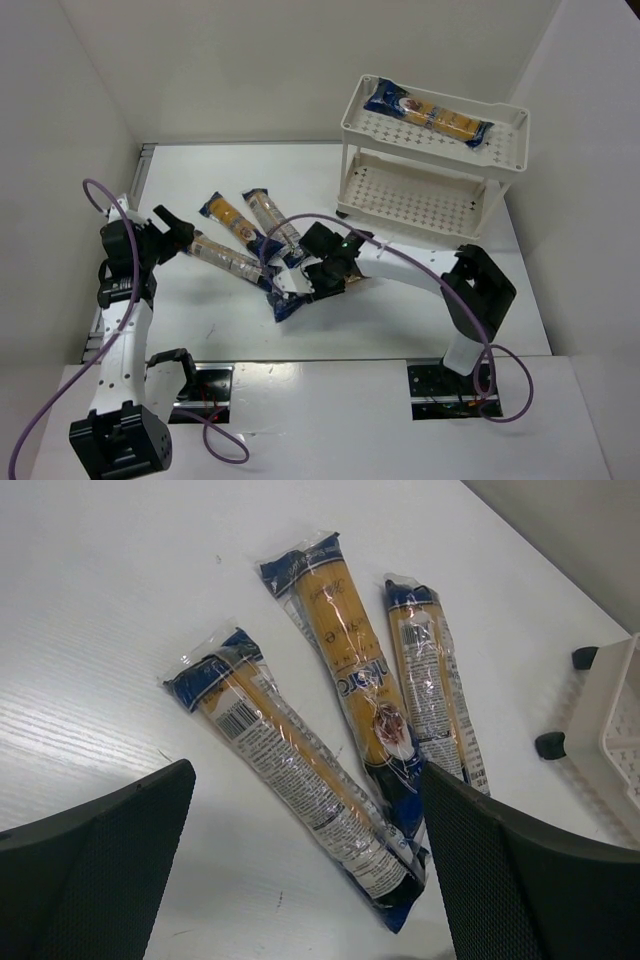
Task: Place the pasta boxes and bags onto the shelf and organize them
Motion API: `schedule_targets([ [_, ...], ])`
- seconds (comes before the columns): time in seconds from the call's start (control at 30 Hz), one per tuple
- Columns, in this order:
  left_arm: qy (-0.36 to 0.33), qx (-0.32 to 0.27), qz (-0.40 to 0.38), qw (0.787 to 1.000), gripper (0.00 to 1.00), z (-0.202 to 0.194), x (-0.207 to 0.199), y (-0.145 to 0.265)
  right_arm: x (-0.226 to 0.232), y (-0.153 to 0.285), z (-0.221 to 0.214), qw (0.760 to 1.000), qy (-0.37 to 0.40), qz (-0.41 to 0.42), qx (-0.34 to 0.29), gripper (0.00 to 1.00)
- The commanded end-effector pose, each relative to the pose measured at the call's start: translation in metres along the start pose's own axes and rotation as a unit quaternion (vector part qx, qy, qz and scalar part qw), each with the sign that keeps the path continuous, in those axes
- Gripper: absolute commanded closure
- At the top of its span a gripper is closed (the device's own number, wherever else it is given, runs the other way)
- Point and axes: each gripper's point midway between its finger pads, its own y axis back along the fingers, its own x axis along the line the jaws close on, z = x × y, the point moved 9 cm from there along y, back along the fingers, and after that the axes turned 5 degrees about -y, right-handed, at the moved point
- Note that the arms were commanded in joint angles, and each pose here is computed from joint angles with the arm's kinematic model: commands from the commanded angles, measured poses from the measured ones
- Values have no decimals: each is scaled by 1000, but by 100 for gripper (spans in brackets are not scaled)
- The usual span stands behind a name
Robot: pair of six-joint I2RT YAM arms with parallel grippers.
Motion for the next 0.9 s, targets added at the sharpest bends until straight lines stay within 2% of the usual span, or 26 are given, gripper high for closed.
schedule_targets([
  [0.0, -3, -36, -15, 999, 0, 11, -4, 1, -18, 89, 56, 983, -102, -97, -121, 100],
  [0.13, -4, -41, -17, 999, 0, 12, -5, 3, -32, 155, 81, 954, -159, -187, -170, 100],
  [0.23, -5, -44, -23, 999, 0, 13, -6, 5, -43, 215, 98, 919, -184, -273, -219, 100],
  [0.27, -5, -44, -23, 999, 0, 13, -6, 5, -47, 244, 106, 901, -182, -308, -246, 100],
  [0.33, 0, -43, -23, 999, 0, 13, -7, 5, -56, 278, 111, 868, -194, -376, -261, 100],
  [0.37, 5, -42, -27, 999, 0, 13, -8, 6, -59, 309, 116, 843, -187, -420, -281, 100],
  [0.4, 5, -42, -27, 999, 0, 13, -8, 6, -62, 327, 112, 817, -197, -472, -266, 100],
  [0.43, 5, -42, -27, 999, 0, 13, -8, 6, -64, 349, 109, 797, -175, -520, -253, 100],
  [0.47, 9, -40, -32, 999, 0, 12, -9, 6, -67, 374, 110, 759, -166, -575, -256, 100],
  [0.5, 9, -40, -32, 999, 0, 12, -9, 6, -69, 385, 106, 739, -160, -611, -235, 100],
  [0.53, 8, -44, -34, 998, 0, 16, -11, 7, -73, 406, 89, 715, -149, -659, -183, 100],
  [0.57, 8, -42, -39, 998, 0, 15, -11, 7, -73, 426, 83, 689, -148, -686, -178, 100],
  [0.6, 7, -46, -41, 998, 0, 18, -13, 8, -78, 432, 75, 682, -147, -699, -154, 100],
  [0.63, 6, -50, -42, 998, 0, 20, -13, 8, -85, 444, 48, 667, -152, -722, -103, 100],
  [0.67, 6, -50, -42, 998, 0, 20, -13, 8, -89, 451, 36, 659, -150, -732, -92, 100],
  [0.73, 6, -48, -47, 998, 0, 19, -14, 8, -97, 454, 9, 658, -143, -737, -52, 100],
  [0.77, 6, -48, -47, 998, 0, 19, -14, 8, -104, 449, -12, 665, -143, -733, -17, 100],
  [0.87, 4, -51, -53, 997, 0, 20, -15, 8, -113, 432, -34, 683, -142, -716, 13, 100],
])
